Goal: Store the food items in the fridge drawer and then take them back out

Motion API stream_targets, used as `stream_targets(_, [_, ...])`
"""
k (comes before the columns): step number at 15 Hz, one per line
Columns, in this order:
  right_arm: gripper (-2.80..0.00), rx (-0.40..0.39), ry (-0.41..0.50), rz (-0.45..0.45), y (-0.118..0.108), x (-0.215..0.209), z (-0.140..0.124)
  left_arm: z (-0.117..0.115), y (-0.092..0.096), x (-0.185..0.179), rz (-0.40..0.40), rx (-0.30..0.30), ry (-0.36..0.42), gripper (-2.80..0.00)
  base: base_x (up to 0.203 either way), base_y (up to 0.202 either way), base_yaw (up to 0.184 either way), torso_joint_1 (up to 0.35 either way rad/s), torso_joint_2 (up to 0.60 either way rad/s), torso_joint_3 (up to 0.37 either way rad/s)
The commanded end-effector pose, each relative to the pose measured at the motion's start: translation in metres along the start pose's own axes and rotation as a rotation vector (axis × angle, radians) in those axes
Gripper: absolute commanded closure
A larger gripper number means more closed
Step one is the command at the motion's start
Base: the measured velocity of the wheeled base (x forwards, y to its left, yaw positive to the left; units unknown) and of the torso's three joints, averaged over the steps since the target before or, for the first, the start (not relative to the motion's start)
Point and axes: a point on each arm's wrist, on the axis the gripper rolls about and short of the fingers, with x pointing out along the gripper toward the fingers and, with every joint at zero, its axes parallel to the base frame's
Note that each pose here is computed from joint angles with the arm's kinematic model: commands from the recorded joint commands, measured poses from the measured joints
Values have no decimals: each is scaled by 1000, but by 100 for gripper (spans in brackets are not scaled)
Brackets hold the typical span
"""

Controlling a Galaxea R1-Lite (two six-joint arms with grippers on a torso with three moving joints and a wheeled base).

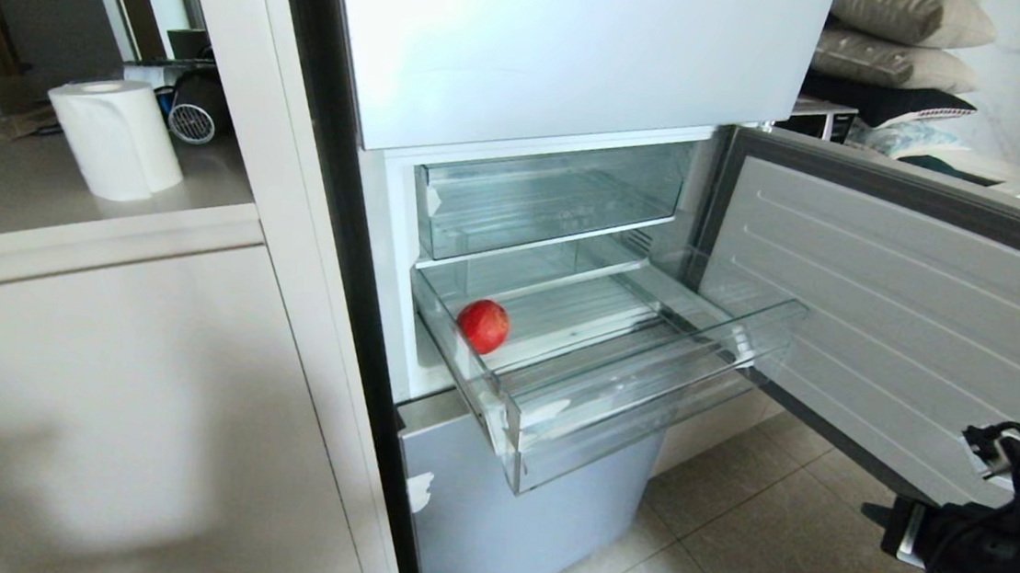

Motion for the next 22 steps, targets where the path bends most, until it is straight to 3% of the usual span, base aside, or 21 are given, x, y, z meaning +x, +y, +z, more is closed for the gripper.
stream_targets(1, [0,-53,-28,3,23,6,2,0,0,0,0,0,1,0,0,0,0,0,0,0])
stream_targets(8, [0,-184,29,146,74,8,-20,0,0,0,0,0,1,0,0,0,0,0,0,0])
stream_targets(12, [0,-175,43,142,72,11,-26,0,0,0,0,0,1,0,0,0,0,0,0,0])
stream_targets(18, [0,-171,-9,157,72,8,-25,0,0,0,0,0,1,0,0,0,0,0,0,0])
stream_targets(22, [0,-166,-54,95,69,6,-25,0,0,0,1,0,1,0,-1,-3,57,2,1,2])
